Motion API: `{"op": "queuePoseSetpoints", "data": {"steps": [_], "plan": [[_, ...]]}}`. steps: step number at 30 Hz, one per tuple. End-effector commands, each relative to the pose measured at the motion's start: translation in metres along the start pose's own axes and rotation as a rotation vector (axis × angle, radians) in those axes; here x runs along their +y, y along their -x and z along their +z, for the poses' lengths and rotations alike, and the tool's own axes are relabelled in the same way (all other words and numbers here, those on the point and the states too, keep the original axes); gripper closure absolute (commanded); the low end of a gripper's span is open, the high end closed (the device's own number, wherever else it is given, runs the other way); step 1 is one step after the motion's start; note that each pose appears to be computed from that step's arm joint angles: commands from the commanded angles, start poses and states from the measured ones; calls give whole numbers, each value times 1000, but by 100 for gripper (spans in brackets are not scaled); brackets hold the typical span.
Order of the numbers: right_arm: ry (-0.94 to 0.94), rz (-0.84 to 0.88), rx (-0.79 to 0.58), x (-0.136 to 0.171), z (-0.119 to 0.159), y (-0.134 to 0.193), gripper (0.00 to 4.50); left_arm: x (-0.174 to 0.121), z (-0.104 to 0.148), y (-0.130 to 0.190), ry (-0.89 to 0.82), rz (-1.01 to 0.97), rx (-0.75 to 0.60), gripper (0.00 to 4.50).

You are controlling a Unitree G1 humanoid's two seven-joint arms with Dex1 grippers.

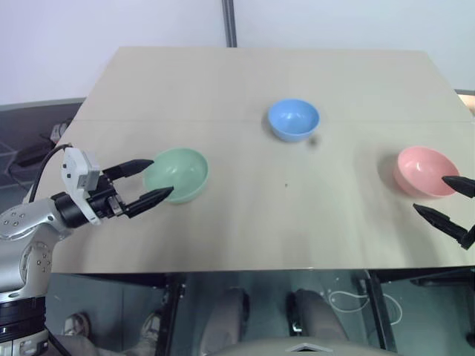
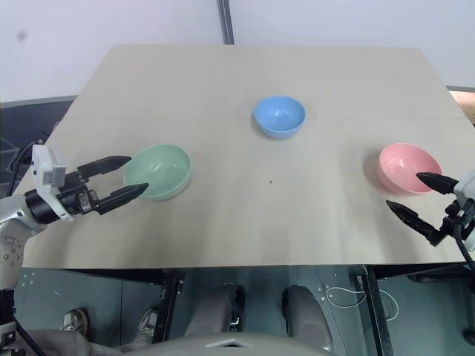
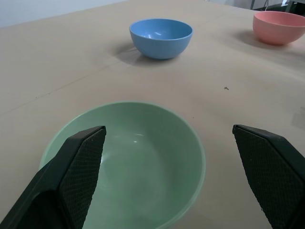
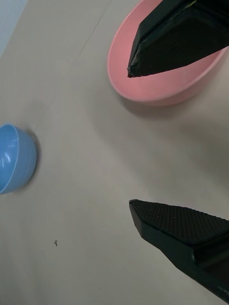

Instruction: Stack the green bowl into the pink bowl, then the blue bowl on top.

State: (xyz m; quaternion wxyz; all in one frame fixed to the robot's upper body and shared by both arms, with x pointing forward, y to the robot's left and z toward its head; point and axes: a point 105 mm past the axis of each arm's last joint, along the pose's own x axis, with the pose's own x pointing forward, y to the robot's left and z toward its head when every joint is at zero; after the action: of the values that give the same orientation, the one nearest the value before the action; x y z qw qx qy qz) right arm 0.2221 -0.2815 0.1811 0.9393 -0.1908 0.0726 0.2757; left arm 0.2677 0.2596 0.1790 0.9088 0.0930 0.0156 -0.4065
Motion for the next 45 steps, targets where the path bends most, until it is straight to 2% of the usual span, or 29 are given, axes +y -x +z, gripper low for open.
{"op": "queuePoseSetpoints", "data": {"steps": [1,11,15,18,22,27,30,34,37,42,44,45], "plan": [[39,-18,-30,-2,12,2,5,-2,16,0,-39,-20,-40,0],[64,-41,-42,-2,13,-8,5,-11,31,-9,-40,-116,-134,0],[69,-61,-53,-4,16,-20,5,-26,38,-16,-61,-205,-165,0],[149,-180,49,-17,8,-34,5,-38,38,-24,-96,-285,-165,0],[69,-160,107,-21,-8,-69,5,-51,41,-37,-106,-353,-213,0],[53,-205,220,-35,-31,-88,5,-50,41,-40,-111,-327,-221,0],[11,-246,270,-46,-40,-91,95,-49,36,-38,-99,-307,-205,0],[8,-259,308,-53,-47,-92,268,-51,35,-36,-94,-297,-207,0],[29,-261,307,-54,-46,-92,445,-51,33,-35,-87,-283,-204,0],[111,-220,269,-49,-29,-96,445,-46,27,-39,-67,-224,-207,0],[167,-149,198,-36,-11,-100,445,-40,26,-42,-81,-173,-203,0],[161,-60,128,-19,3,-104,445,-35,25,-43,-83,-134,-195,0]]}}
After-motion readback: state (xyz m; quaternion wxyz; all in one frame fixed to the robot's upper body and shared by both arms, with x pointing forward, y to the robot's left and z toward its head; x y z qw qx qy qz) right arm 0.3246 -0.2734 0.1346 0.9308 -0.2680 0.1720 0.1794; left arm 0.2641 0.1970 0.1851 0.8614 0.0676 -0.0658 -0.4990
